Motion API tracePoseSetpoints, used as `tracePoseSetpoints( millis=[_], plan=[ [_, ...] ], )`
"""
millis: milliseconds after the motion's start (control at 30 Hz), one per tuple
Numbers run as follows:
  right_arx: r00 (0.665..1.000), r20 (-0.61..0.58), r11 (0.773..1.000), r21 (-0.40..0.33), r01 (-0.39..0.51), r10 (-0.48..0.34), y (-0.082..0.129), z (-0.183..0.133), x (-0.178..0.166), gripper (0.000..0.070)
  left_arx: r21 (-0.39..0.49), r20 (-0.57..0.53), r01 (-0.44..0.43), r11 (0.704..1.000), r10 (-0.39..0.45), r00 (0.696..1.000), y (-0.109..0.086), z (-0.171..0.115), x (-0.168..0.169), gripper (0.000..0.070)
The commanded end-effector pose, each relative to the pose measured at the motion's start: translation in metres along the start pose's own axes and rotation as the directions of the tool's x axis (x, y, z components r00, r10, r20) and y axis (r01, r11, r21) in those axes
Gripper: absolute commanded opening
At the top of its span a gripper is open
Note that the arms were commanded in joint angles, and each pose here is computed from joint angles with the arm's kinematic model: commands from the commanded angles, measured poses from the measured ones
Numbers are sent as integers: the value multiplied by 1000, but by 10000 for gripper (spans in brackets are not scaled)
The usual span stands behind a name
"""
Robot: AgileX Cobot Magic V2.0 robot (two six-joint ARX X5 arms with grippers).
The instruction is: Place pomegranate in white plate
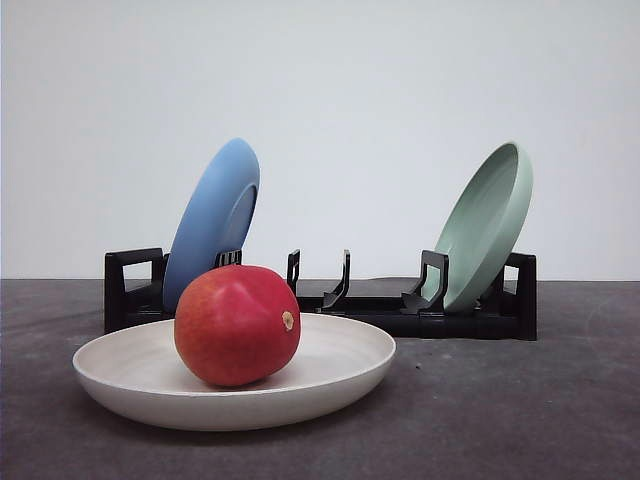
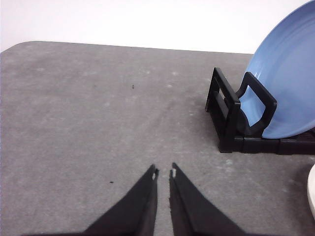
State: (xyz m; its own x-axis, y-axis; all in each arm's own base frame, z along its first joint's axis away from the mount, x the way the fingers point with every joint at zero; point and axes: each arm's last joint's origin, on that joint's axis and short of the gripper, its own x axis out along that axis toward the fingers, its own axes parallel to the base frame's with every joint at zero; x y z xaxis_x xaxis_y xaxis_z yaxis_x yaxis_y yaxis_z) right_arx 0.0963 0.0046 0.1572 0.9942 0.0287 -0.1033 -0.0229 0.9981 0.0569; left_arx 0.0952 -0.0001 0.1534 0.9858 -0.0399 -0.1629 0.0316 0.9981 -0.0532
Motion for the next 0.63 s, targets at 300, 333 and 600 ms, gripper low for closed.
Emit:
tracePoseSetpoints(
  millis=[300, 333, 600],
  plan=[
    [1000, 6, 1000, 11, 0, 0, 0, 0, 0, 40, 6, -12, -2, 1000, 2, 1000, 0, -4, 1, 26],
    [1000, 6, 1000, 11, 0, 0, 0, 0, 0, 40, 6, -12, -2, 1000, 2, 1000, 0, -4, 1, 26],
    [1000, 6, 1000, 11, 0, 0, 0, 0, 0, 41, 6, -12, -2, 1000, 2, 1000, 0, -4, 1, 26]
  ],
)
